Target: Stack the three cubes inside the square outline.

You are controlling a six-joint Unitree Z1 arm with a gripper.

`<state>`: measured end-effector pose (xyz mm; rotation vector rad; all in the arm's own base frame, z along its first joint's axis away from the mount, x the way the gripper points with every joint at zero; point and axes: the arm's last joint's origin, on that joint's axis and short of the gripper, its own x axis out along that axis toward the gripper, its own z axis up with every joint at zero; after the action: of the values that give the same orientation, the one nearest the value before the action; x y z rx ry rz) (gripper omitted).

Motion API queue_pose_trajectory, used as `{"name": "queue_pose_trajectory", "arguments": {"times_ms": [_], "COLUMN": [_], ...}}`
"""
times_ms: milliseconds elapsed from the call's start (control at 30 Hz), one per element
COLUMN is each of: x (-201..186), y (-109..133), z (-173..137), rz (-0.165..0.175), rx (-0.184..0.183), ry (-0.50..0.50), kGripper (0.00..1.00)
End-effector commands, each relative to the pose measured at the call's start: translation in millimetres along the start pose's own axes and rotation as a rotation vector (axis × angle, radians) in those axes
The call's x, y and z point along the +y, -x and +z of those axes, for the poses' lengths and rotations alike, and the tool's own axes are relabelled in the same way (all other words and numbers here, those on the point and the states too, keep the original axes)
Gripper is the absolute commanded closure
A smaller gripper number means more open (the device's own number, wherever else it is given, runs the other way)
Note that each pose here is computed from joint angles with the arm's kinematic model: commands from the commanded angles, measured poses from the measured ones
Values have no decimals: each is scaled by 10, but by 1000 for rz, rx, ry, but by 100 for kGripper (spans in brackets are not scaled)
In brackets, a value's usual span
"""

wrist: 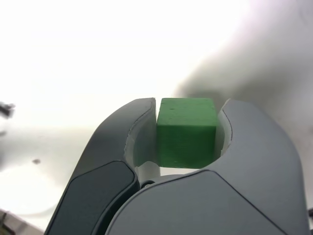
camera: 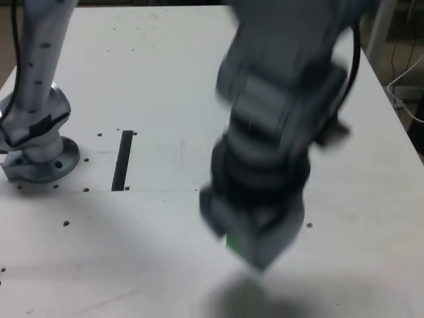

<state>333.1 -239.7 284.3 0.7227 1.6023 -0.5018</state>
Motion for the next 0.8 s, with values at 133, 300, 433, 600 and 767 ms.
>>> {"name": "queue_pose_trajectory", "arguments": {"times_ms": [133, 300, 433, 600, 767], "x": [613, 1032, 1293, 1576, 1761], "y": [82, 133, 171, 151, 74], "z": [-378, -694, -933, -1168, -1266], "rz": [-32, -43, -57, -94, -130], "rx": [3, -9, -27, -39, -36], "ry": [177, 303, 399, 515, 592], "kGripper": [80, 80, 80, 80, 80]}}
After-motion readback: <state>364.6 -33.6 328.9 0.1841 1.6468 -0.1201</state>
